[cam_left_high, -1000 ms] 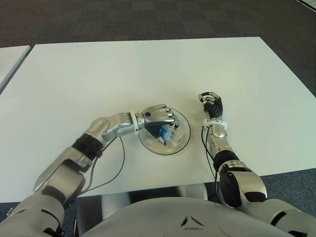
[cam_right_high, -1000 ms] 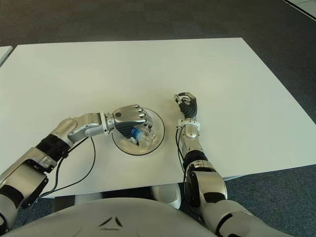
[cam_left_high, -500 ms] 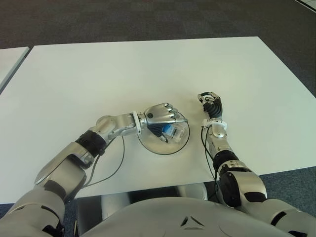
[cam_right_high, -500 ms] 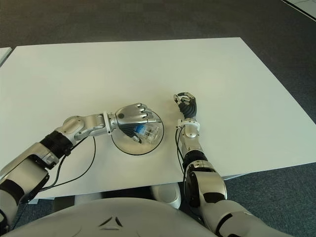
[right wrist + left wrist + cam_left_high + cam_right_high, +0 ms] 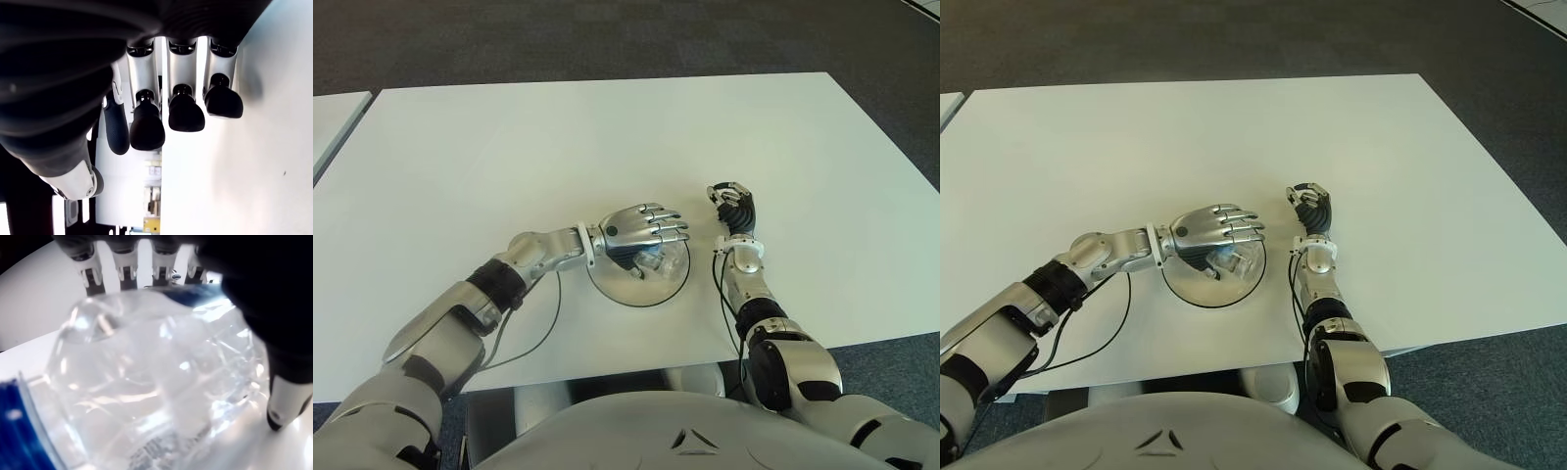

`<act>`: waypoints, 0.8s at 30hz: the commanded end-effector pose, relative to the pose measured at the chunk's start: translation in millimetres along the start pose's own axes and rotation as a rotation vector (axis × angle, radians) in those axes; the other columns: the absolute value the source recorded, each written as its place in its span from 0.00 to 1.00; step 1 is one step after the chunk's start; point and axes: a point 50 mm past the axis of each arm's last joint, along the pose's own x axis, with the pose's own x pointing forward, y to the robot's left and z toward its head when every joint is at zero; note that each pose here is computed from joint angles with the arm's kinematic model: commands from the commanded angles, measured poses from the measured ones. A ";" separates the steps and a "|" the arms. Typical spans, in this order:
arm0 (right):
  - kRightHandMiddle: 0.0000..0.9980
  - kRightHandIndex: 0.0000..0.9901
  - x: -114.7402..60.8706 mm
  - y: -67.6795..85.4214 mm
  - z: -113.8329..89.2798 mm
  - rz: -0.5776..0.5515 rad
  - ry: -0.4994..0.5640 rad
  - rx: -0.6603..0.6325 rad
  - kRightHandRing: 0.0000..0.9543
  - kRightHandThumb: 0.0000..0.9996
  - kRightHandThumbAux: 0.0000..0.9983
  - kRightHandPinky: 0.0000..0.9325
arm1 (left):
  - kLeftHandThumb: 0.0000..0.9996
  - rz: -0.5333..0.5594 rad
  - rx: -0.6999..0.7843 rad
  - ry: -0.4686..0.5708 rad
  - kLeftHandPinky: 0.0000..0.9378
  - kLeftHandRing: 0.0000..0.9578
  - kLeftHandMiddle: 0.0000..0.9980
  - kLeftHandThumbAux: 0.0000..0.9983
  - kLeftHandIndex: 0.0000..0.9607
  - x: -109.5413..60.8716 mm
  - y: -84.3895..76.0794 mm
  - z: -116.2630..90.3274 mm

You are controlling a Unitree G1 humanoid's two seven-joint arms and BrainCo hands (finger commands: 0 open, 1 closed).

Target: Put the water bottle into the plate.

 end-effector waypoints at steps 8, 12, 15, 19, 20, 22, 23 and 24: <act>0.83 0.44 -6.6 -0.7 -11.8 0.005 0.059 -0.012 0.86 0.70 0.73 0.86 | 0.34 0.005 0.070 0.037 0.01 0.00 0.00 0.59 0.00 -3.4 2.9 -5.6; 0.82 0.44 -6.1 -1.4 -11.8 0.005 0.060 -0.013 0.85 0.70 0.73 0.87 | 0.28 0.034 0.096 0.043 0.00 0.00 0.00 0.53 0.00 -3.4 4.1 -5.4; 0.83 0.44 -5.7 -1.6 -11.5 0.006 0.060 -0.015 0.86 0.70 0.73 0.87 | 0.25 0.054 0.104 0.045 0.00 0.00 0.00 0.49 0.00 -3.7 4.8 -5.7; 0.83 0.44 -5.3 -1.4 -11.1 0.009 0.060 -0.015 0.86 0.70 0.73 0.88 | 0.22 0.075 0.118 0.046 0.00 0.00 0.00 0.44 0.00 -4.3 6.4 -7.1; 0.83 0.44 -5.2 -1.4 -11.0 0.010 0.060 -0.015 0.86 0.70 0.73 0.88 | 0.21 0.078 0.120 0.045 0.00 0.00 0.00 0.43 0.00 -4.3 6.5 -7.2; 0.83 0.44 -5.0 -1.4 -11.0 0.011 0.062 -0.016 0.86 0.70 0.73 0.88 | 0.20 0.080 0.125 0.043 0.00 0.00 0.00 0.42 0.00 -4.5 7.6 -8.3; 0.83 0.44 -4.9 -1.4 -11.0 0.012 0.062 -0.017 0.86 0.70 0.73 0.88 | 0.19 0.081 0.128 0.043 0.00 0.00 0.00 0.41 0.00 -4.4 8.7 -9.2; 0.83 0.44 -4.9 -1.4 -11.0 0.013 0.062 -0.018 0.86 0.70 0.73 0.88 | 0.19 0.082 0.130 0.042 0.00 0.00 0.00 0.40 0.00 -4.3 9.5 -9.9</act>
